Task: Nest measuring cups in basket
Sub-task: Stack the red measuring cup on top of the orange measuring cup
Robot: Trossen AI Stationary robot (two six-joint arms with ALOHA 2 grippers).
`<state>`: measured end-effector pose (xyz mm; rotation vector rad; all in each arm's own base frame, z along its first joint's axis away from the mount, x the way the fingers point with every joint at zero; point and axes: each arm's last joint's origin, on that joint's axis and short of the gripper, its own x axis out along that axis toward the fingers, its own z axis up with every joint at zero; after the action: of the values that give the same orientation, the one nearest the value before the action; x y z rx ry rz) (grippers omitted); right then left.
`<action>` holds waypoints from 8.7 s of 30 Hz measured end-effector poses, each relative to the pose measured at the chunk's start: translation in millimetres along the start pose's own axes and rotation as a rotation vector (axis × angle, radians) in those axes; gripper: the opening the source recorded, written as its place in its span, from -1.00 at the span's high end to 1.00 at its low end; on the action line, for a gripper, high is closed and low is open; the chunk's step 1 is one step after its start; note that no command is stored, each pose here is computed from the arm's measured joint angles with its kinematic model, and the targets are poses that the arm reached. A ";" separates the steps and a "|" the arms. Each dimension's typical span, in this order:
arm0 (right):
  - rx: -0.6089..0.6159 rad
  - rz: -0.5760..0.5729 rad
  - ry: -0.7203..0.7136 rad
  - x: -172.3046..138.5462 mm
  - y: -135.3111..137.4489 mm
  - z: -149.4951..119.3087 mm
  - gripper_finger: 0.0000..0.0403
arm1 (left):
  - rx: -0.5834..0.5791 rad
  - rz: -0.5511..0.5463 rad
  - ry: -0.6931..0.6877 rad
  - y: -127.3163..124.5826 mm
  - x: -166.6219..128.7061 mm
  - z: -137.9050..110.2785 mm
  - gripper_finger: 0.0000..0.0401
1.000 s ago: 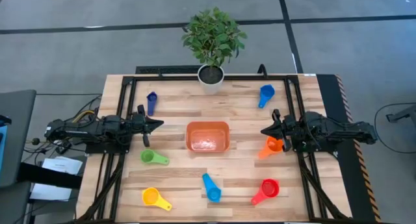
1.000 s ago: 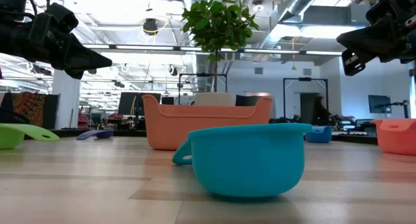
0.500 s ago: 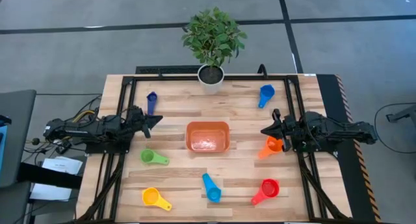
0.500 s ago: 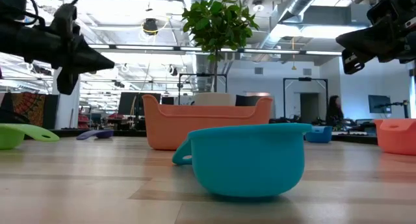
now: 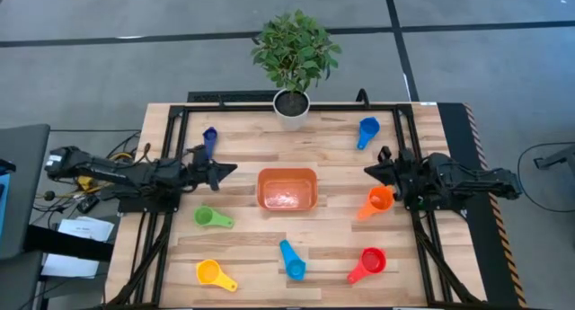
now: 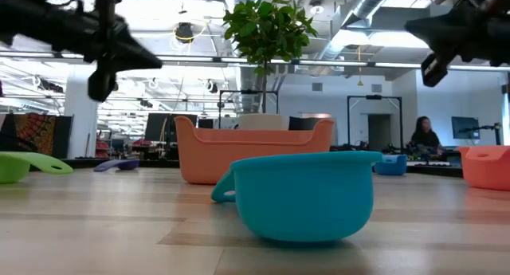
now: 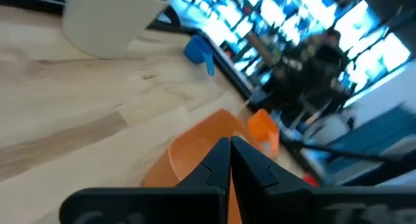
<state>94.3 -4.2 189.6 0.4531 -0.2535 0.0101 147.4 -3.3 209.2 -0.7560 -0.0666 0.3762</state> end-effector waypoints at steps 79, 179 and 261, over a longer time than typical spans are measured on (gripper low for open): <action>0.556 -1.329 1.166 62.2 216.0 -35.5 -0.13 | 0.302 -0.249 0.279 -151.2 183.2 -52.3 0.39; 0.497 -1.204 1.088 58.7 220.5 -124.9 0.09 | 0.081 -0.387 0.808 -185.7 290.6 -256.5 0.39; 0.357 -1.064 0.990 39.2 235.3 -22.9 0.63 | -0.080 -0.498 0.872 -179.4 323.9 -176.2 1.00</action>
<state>122.2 215.7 280.9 0.8356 0.9958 -0.7539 538.4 -122.7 178.5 -0.8976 0.5453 -0.4479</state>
